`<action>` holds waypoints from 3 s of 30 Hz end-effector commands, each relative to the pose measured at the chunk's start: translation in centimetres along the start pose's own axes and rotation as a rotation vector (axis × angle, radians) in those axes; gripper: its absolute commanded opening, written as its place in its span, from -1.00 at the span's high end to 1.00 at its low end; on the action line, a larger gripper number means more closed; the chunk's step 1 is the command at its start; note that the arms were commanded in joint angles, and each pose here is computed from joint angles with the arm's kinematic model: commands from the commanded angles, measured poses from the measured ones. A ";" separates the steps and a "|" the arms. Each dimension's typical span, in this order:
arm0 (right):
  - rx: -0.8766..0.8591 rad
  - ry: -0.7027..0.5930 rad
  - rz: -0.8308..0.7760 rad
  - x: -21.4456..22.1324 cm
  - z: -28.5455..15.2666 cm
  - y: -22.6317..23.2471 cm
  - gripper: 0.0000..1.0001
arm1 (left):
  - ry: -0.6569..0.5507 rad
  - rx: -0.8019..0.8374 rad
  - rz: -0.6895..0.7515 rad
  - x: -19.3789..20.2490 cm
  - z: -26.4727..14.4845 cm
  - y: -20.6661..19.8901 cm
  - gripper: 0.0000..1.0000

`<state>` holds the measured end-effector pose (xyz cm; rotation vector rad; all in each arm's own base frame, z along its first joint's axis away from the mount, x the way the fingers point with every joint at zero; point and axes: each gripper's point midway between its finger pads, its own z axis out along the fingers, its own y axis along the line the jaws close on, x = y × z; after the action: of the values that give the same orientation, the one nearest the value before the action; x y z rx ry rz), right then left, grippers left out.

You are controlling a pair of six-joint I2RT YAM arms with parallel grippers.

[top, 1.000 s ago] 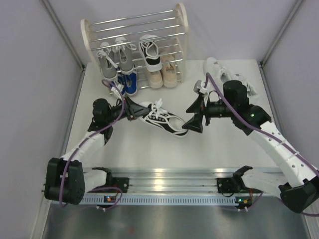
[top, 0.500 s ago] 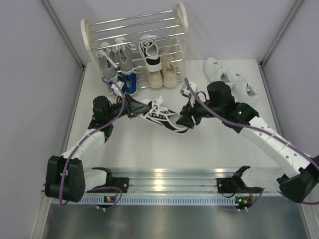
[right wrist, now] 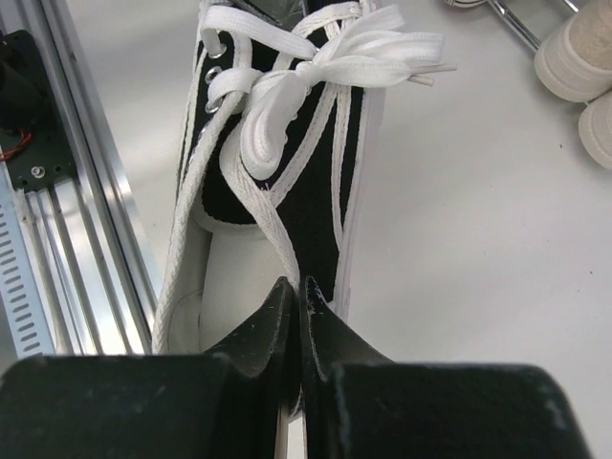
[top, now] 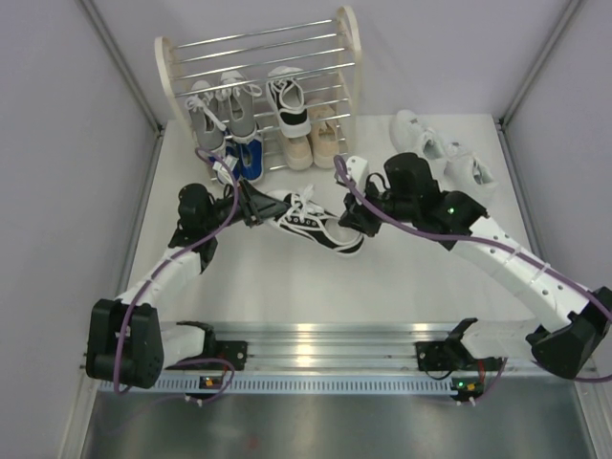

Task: Place and organize the shoes onto the shoe shelf
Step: Pick up the shoe at the center of the board, then place the shoe at the shoe shelf.

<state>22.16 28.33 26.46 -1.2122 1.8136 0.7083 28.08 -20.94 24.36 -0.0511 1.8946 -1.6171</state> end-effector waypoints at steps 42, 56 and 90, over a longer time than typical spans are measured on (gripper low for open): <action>0.128 -0.140 -0.061 -6.8 -3.9 -3.7 1.00 | -0.242 -0.137 0.421 -7.7 -4.2 -8.2 -0.77; 0.398 -0.159 0.047 -9.0 -4.5 -11.9 1.00 | -0.436 -0.588 0.570 -6.0 -12.9 -4.6 -0.88; 0.970 -0.432 0.431 -14.8 -1.3 -24.7 1.00 | -0.515 -0.568 0.571 -3.4 -15.1 -5.0 -0.93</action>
<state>46.06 24.18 32.28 -0.2010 1.9116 0.1101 21.69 -7.48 30.38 -0.1388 1.7026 -0.5827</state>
